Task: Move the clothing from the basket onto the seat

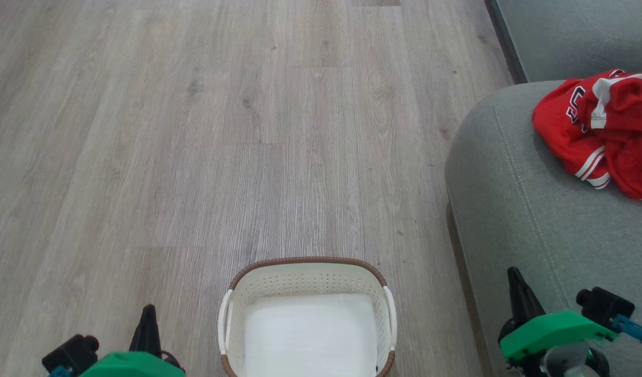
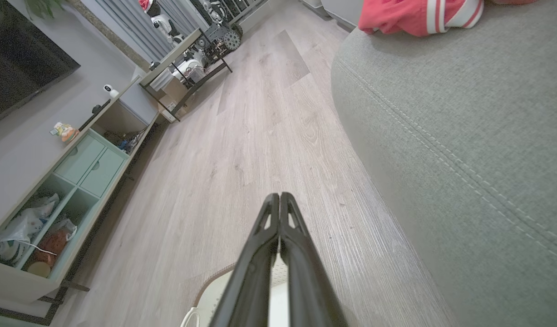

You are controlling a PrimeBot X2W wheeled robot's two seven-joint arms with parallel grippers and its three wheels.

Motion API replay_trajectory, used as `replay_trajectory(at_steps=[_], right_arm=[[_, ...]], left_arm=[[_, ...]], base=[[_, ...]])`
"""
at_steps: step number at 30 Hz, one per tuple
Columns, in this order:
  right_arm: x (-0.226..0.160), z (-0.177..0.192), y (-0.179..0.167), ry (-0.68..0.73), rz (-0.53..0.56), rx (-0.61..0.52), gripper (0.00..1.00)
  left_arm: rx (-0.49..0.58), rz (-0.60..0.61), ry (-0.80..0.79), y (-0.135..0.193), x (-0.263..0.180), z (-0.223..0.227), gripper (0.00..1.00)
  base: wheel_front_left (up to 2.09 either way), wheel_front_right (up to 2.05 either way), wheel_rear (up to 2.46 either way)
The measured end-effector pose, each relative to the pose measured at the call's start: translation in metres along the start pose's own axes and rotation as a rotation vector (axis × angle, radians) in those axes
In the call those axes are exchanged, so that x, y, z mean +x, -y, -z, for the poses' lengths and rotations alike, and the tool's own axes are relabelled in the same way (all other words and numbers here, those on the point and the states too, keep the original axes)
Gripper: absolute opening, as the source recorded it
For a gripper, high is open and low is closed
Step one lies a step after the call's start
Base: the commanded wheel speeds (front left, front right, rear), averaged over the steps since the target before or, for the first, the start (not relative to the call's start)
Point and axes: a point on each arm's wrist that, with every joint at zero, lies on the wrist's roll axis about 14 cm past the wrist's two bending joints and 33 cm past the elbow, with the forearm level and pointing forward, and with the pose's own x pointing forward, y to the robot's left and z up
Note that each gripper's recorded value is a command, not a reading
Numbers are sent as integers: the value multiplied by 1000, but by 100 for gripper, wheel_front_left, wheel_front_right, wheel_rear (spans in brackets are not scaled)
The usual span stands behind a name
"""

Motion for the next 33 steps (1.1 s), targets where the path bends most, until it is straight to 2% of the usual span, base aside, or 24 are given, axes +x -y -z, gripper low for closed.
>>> replay_trajectory(at_steps=[33], right_arm=[[6, -19, 6, 38, 26, 376, 0]], left_arm=[[-367, 48, -39, 13, 17, -11, 0]], base=[[0, 0, 0]])
